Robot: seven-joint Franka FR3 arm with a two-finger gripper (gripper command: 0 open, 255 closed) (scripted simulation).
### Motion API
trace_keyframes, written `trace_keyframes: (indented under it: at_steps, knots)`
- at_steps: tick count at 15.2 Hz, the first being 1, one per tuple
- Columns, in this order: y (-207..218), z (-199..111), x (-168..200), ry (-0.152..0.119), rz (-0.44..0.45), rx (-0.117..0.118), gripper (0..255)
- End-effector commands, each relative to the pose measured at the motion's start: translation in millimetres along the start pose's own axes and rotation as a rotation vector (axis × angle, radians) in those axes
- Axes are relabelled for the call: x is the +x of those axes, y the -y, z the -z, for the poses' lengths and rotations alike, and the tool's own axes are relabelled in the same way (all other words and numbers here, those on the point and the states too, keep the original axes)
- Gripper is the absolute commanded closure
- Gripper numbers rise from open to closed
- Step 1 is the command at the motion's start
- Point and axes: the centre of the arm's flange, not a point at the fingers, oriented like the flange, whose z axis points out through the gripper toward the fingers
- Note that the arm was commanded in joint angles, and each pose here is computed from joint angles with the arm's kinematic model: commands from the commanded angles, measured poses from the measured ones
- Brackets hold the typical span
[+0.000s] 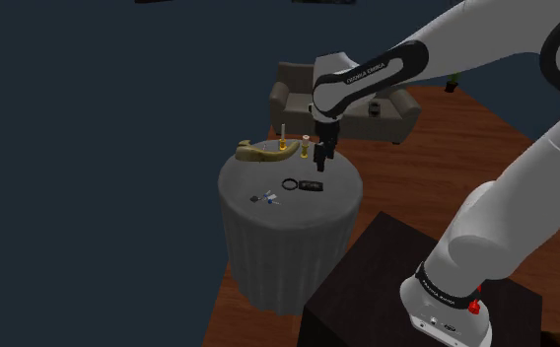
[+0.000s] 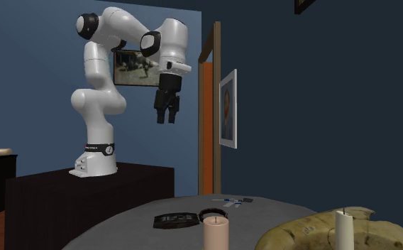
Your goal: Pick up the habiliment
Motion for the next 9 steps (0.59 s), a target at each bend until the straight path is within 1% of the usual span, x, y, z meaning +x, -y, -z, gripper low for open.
trace_keyframes:
  at_steps: [1,9]
  knots:
    - [-13,-18,15,0.005,0.008,-0.009,0]
    - [-59,-88,76,0.024,0.039,-0.045,0]
